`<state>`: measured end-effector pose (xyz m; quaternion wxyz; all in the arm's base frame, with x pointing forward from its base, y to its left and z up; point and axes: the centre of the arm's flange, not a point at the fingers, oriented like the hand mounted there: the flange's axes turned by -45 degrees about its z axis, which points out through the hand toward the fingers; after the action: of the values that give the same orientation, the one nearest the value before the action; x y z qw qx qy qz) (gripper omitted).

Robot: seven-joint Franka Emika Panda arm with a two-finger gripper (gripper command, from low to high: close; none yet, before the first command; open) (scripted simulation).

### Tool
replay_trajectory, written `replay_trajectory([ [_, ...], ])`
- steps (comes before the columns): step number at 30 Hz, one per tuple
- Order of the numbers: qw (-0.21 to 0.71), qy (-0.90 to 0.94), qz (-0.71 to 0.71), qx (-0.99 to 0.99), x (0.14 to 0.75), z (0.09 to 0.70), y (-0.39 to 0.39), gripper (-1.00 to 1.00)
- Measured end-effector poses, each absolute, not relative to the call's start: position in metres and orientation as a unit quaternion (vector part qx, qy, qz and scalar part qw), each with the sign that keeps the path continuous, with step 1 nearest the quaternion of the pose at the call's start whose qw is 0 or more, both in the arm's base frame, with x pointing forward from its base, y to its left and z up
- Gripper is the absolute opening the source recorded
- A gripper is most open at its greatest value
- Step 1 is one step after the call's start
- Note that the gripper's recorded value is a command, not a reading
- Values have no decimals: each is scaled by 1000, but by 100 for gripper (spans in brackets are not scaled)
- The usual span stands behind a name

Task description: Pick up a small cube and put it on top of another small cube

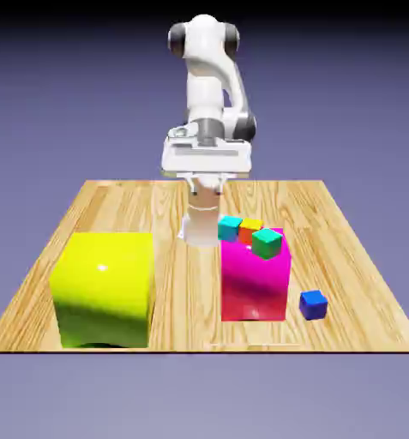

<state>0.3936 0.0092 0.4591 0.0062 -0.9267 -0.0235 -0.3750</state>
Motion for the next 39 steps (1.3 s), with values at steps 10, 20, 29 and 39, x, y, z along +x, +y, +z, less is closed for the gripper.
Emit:
replay_trajectory([
  [10, -41, -352, -182, -917, 444, 375, 146, 0],
  [20, -80, -643, 12, -762, 428, 263, 283, 0],
  [29, -104, -773, 83, -620, 400, 163, 329, 0],
  [39, -103, -774, 84, -619, 397, 195, 334, -100],
])
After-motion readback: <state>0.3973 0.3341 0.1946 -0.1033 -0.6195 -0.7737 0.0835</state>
